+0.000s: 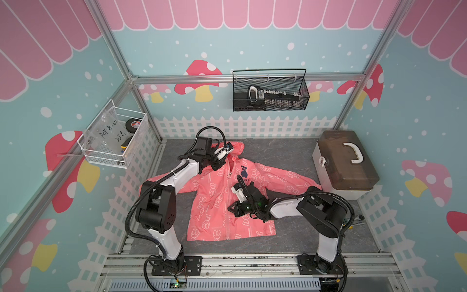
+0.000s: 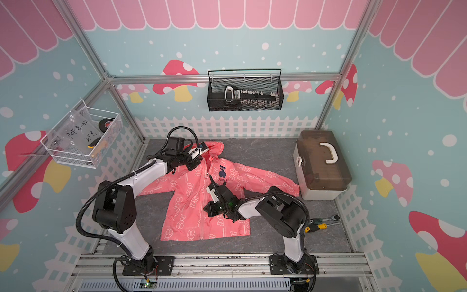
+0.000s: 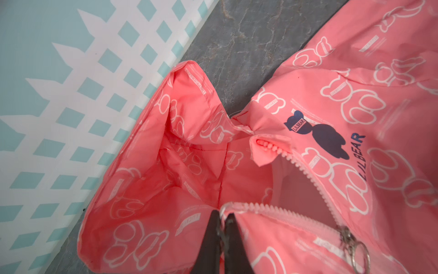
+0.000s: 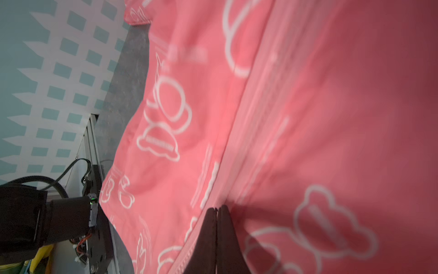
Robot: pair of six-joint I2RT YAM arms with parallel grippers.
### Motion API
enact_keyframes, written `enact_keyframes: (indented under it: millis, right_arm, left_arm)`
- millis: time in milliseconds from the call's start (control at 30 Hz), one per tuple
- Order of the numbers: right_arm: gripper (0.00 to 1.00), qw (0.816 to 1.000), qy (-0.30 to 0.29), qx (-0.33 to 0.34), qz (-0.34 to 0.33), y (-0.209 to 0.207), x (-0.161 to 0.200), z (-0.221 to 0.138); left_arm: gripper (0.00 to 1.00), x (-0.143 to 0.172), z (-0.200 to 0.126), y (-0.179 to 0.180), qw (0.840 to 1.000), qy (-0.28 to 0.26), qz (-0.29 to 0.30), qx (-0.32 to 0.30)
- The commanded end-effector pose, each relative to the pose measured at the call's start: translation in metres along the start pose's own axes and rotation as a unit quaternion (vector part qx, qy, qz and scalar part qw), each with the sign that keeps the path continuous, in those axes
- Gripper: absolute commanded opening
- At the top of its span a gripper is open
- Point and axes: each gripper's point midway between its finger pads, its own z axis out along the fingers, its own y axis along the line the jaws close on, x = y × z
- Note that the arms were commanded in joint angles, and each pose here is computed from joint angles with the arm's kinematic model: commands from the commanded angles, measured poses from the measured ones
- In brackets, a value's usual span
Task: Unzip the jacket
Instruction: Unzip the zipper on the jacket.
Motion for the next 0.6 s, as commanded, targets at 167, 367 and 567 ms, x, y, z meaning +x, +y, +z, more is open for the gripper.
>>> enact_keyframes:
  millis: [167,367,567]
  right_arm:
    - [0.18,0.999,-0.003,0.039,-0.021,-0.001,0.015,-0.020]
    - [0.58,0.980,-0.043,0.137,-0.140,0.013,-0.063,-0.040]
    - [0.63,0.981,-0.125,0.136,-0.061,-0.012,-0.140,-0.050]
  left_arm:
    - [0.00,-0.009,0.011,0.012,1.000,-0.018,0.004,-0.013]
    - [0.00,-0.017,0.001,0.001,0.999,-0.041,0.021,-0.001]
    - [0.00,-0.028,-0.011,-0.012,0.997,-0.072,0.028,0.021]
